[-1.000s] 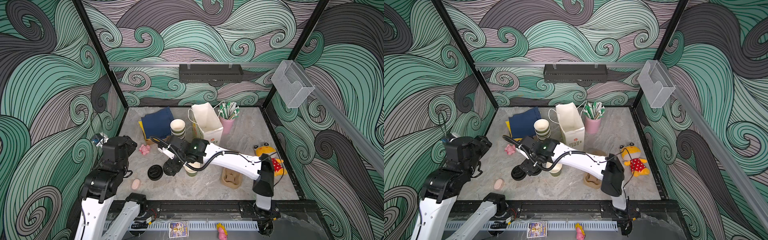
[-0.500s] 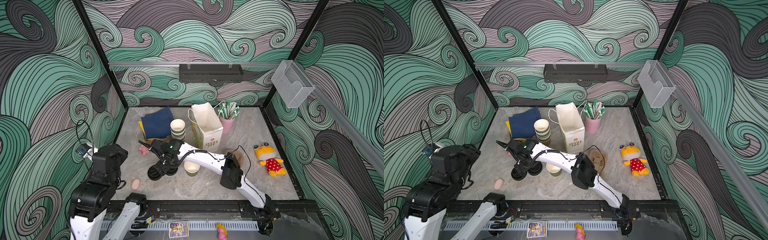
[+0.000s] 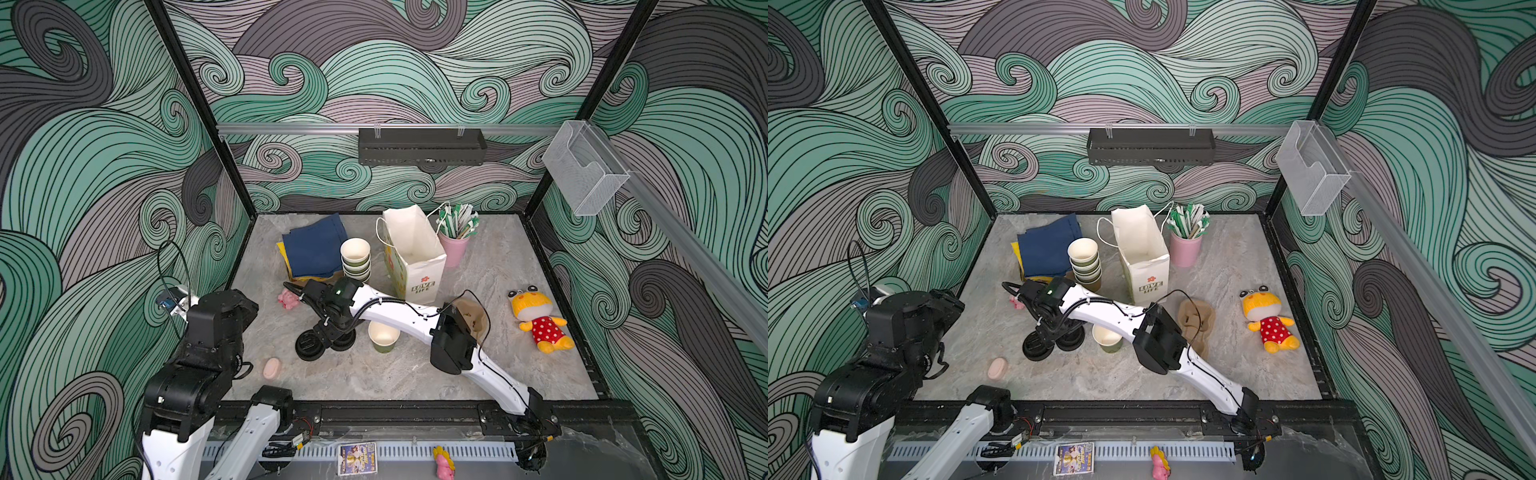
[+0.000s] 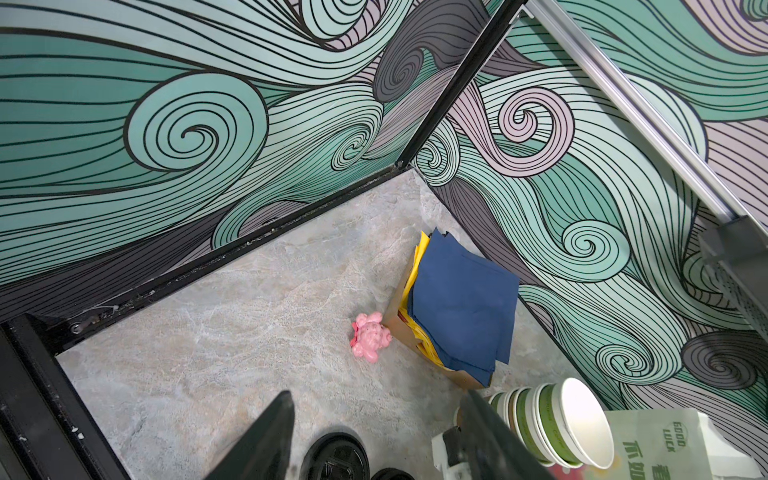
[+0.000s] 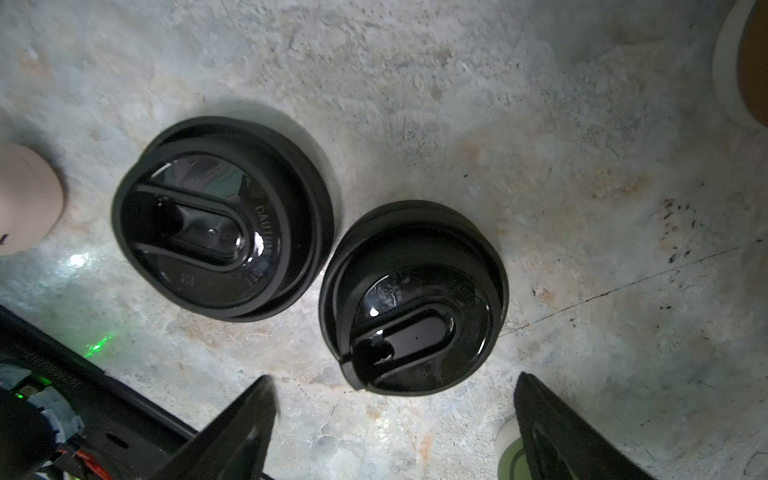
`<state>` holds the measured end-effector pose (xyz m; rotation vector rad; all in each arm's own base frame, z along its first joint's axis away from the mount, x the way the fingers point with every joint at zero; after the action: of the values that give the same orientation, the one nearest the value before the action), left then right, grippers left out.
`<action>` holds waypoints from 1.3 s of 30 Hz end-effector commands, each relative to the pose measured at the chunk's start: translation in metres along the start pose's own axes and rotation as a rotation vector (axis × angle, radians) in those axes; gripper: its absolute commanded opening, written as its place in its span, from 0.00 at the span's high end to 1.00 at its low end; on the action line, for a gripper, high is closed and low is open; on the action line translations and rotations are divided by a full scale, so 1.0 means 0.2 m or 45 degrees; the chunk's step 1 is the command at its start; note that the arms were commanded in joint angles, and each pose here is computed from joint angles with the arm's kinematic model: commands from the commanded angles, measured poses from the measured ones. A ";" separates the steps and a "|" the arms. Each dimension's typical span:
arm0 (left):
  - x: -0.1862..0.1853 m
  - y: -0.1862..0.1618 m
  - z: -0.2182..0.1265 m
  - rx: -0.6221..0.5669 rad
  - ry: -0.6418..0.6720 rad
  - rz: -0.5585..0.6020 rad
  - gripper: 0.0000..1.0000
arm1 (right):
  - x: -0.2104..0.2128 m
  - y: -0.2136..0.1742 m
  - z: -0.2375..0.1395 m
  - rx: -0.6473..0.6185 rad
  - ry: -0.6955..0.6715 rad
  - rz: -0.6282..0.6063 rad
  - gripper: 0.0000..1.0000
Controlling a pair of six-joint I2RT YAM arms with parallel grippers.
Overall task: Pack the takeout coffee
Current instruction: 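Lower the right gripper onto the nearer black lid and grasp its edge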
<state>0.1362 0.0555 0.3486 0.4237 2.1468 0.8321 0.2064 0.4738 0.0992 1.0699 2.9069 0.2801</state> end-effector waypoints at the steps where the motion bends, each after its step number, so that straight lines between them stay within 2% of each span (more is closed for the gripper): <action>1: -0.01 -0.01 0.00 0.018 -0.006 0.016 0.34 | -0.04 0.01 0.02 0.005 -0.051 0.051 0.14; 6: -0.01 -0.01 0.01 0.023 -0.007 0.020 0.34 | -0.05 0.01 0.05 0.018 -0.069 0.077 0.21; 30: -0.05 0.00 0.01 0.021 -0.020 0.037 0.35 | -0.07 0.02 0.17 0.057 -0.054 0.149 0.20; 39: -0.05 0.01 0.01 0.018 -0.021 0.042 0.36 | -0.07 0.02 0.16 0.040 -0.068 0.140 0.24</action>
<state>0.1441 0.0508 0.3472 0.4688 2.1505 0.8157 0.2201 0.4756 0.0656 1.1990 2.8439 0.2126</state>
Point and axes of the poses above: each gripper's point midway between its finger pads, its own z axis out along the fingers, its own x axis along the line the jaws close on, y = z × x, the point moved 3 cm from there along -z, back along the fingers, and after that the axes turned 8 degrees about -z, right-handed, at the moved point
